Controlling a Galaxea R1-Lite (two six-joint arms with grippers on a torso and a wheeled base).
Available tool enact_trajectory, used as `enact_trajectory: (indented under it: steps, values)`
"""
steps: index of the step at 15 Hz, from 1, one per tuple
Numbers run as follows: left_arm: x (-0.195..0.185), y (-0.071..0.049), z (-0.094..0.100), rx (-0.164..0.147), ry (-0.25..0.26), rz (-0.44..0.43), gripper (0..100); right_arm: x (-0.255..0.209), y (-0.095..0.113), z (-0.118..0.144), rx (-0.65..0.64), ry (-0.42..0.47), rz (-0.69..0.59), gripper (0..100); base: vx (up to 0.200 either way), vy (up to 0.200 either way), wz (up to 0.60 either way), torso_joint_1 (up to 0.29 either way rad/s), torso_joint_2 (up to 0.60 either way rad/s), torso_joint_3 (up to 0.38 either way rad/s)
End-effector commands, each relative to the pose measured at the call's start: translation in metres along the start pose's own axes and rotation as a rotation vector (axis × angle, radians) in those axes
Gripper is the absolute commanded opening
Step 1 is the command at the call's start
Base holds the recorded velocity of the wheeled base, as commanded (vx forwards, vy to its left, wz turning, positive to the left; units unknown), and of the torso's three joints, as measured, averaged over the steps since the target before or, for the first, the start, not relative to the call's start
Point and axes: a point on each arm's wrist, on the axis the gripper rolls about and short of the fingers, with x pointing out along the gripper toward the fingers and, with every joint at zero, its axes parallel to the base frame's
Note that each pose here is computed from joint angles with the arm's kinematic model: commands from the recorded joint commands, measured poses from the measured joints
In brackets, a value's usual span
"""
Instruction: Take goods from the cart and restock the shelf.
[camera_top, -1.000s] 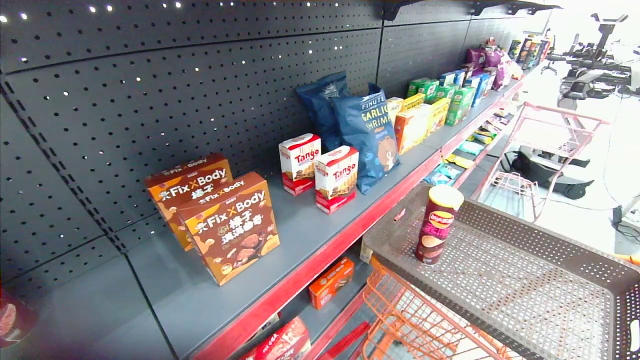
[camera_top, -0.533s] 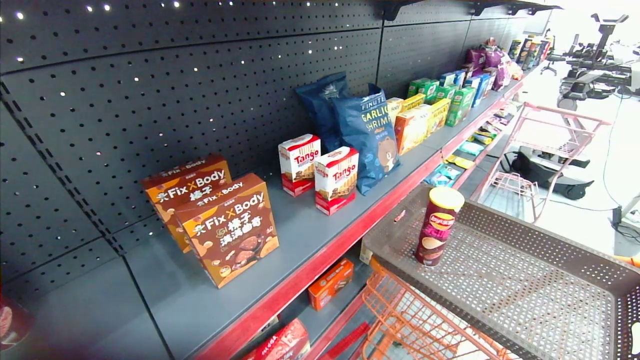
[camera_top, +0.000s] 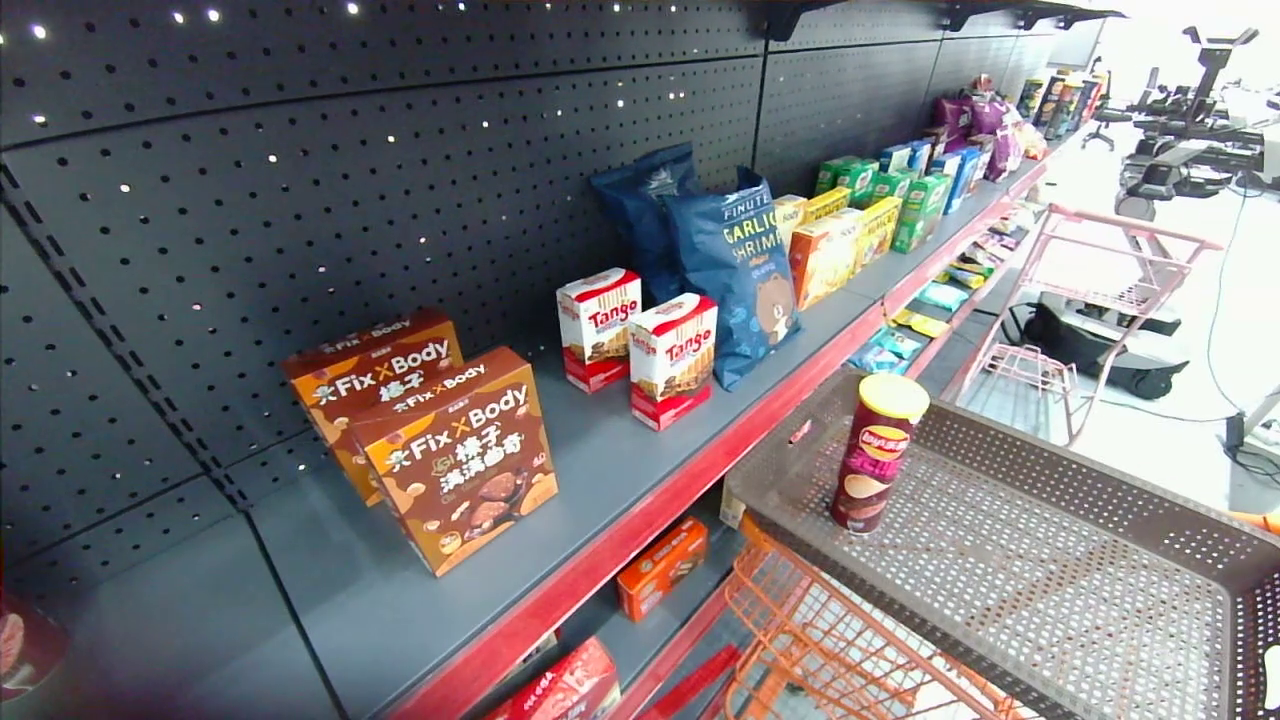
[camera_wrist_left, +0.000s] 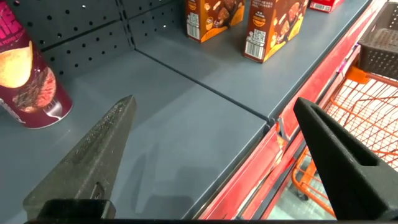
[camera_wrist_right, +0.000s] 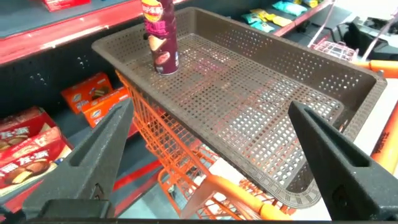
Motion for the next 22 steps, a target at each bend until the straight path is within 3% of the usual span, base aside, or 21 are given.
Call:
enact_trajectory:
  steps: [1, 3, 5, 6, 7, 8, 10, 12, 20, 22]
  values:
    - [0.000, 0.000, 0.000, 0.004, 0.000, 0.000, 100, 0.030, -0.003, 0.082, 0.040, 0.079, -0.049, 100, 0.000, 0.000, 0.00, 0.000, 0.00, 0.000]
    - [0.000, 0.000, 0.000, 0.001, 0.000, 0.000, 100, 0.047, -0.005, 0.091, 0.098, 0.147, -0.101, 100, 0.000, 0.000, 0.00, 0.000, 0.00, 0.000]
    - [0.000, 0.000, 0.000, 0.001, 0.000, 0.000, 100, 0.083, -0.005, 0.095, 0.095, 0.233, -0.056, 100, 0.000, 0.000, 0.00, 0.000, 0.00, 0.000]
    - [0.000, 0.000, 0.000, 0.001, 0.000, 0.000, 100, 0.083, -0.005, 0.095, 0.095, 0.233, -0.056, 100, 0.000, 0.000, 0.00, 0.000, 0.00, 0.000]
    - [0.000, 0.000, 0.000, 0.001, 0.000, 0.000, 100, 0.131, -0.008, 0.103, 0.085, 0.213, -0.062, 100, 0.000, 0.000, 0.00, 0.000, 0.00, 0.000]
    - [0.000, 0.000, 0.000, 0.001, 0.000, 0.000, 100, 0.141, -0.009, 0.104, 0.077, 0.212, -0.062, 100, 0.000, 0.000, 0.00, 0.000, 0.00, 0.000]
    - [0.000, 0.000, 0.000, 0.001, 0.000, 0.000, 100, 0.180, -0.006, 0.095, -0.003, 0.264, -0.004, 100, 0.000, 0.000, 0.00, 0.000, 0.00, 0.000]
    - [0.000, 0.000, 0.000, 0.001, 0.000, 0.000, 100, 0.194, 0.016, 0.085, -0.016, 0.302, 0.166, 100, 0.000, 0.000, 0.00, 0.000, 0.00, 0.000]
    - [0.000, 0.000, 0.000, 0.000, 0.000, 0.000, 100, 0.253, 0.040, 0.039, -0.108, 0.416, 0.225, 100, 0.000, 0.000, 0.00, 0.000, 0.00, 0.000]
    - [0.000, 0.000, 0.000, 0.000, 0.000, 0.000, 100, 0.270, 0.043, 0.031, -0.107, 0.398, 0.222, 100, 0.000, 0.000, 0.00, 0.000, 0.00, 0.000]
